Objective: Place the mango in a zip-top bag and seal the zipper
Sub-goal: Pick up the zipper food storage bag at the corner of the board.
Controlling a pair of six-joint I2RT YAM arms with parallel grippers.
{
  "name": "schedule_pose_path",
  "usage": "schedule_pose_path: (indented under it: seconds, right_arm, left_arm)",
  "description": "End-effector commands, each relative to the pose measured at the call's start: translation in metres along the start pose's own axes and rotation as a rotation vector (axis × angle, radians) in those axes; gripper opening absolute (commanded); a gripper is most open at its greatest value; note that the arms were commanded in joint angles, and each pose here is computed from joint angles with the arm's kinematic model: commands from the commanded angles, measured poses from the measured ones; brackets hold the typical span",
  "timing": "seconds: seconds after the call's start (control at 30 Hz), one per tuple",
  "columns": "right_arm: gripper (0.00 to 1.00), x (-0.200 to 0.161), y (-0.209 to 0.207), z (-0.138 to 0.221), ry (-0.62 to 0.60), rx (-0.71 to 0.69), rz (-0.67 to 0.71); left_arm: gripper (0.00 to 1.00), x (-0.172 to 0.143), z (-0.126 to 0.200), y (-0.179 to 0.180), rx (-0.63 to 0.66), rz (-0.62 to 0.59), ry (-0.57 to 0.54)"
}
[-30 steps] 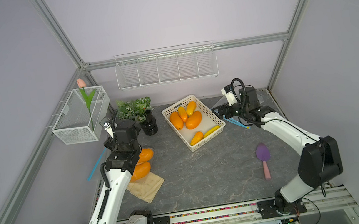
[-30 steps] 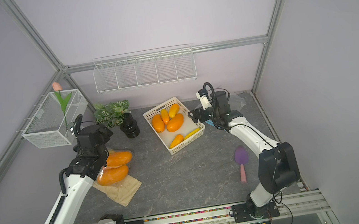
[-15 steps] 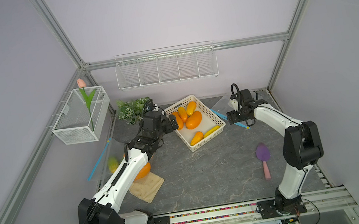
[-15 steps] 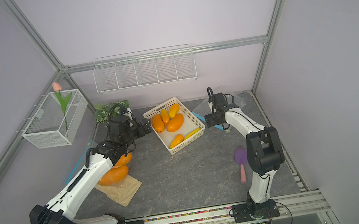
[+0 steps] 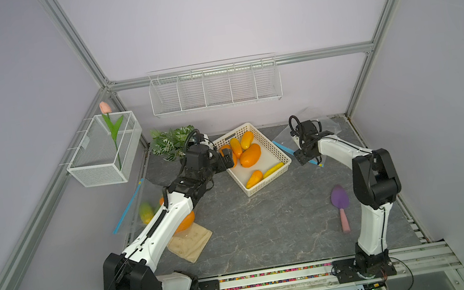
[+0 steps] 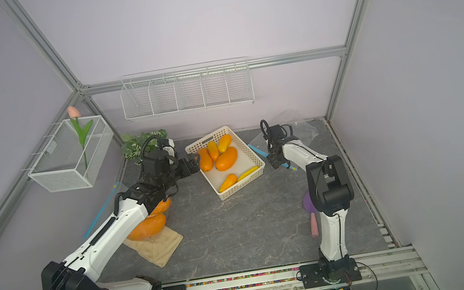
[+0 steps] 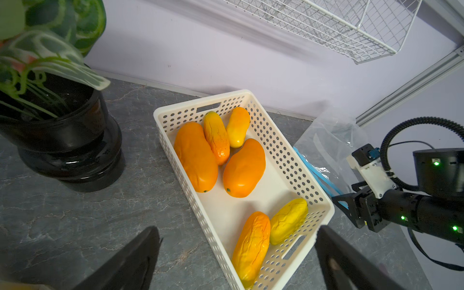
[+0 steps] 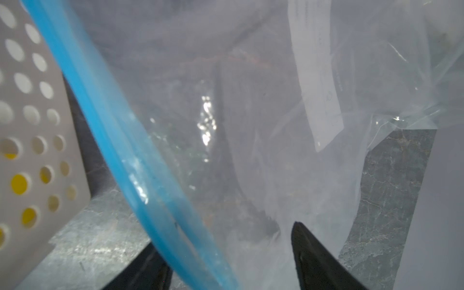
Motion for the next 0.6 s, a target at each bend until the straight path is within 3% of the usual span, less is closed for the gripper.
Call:
schedule_pose_path:
  seconds: [0.0,0.17,0.2,0.37,0.57]
  right_arm:
    - [0.65,0.016,-0.006,0.007,-0.093,-0.036,0.008]
    - [0.47,0.017,-0.006,-0.001,-0.082,-0.013,0.014]
    - [0.49,0.016,-0.005,-0.003,-0.071,-0.011,0.020]
    - [0.78,0.009,-0.003,-0.020,-0.002,-0.025,0.088]
    - [0.83,0.001,-0.001,-0.036,0.046,0.009,0.141]
  left_arm:
    - [0.97,0.000,0.000,-0.003,-0.030,-0.004,-0.009]
    - [0.97,0.001,0.002,-0.005,-0.044,-0.008,-0.008]
    - [0.96,0.001,0.002,-0.005,-0.041,-0.008,-0.007]
    - [0.97,-0.001,0.002,-0.003,-0.027,-0.015,0.001]
    - [0.97,-0.003,-0.003,-0.002,-0.019,-0.020,0.011]
Point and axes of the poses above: each gripper's point midway between its finger pads, its own z axis back along the fingers, its own y axis along the line the jaws close on, x = y × z, the point moved 7 cm from there along z, back along the fingers, and after that the axes turned 7 degrees about z, right-handed, at the moved point
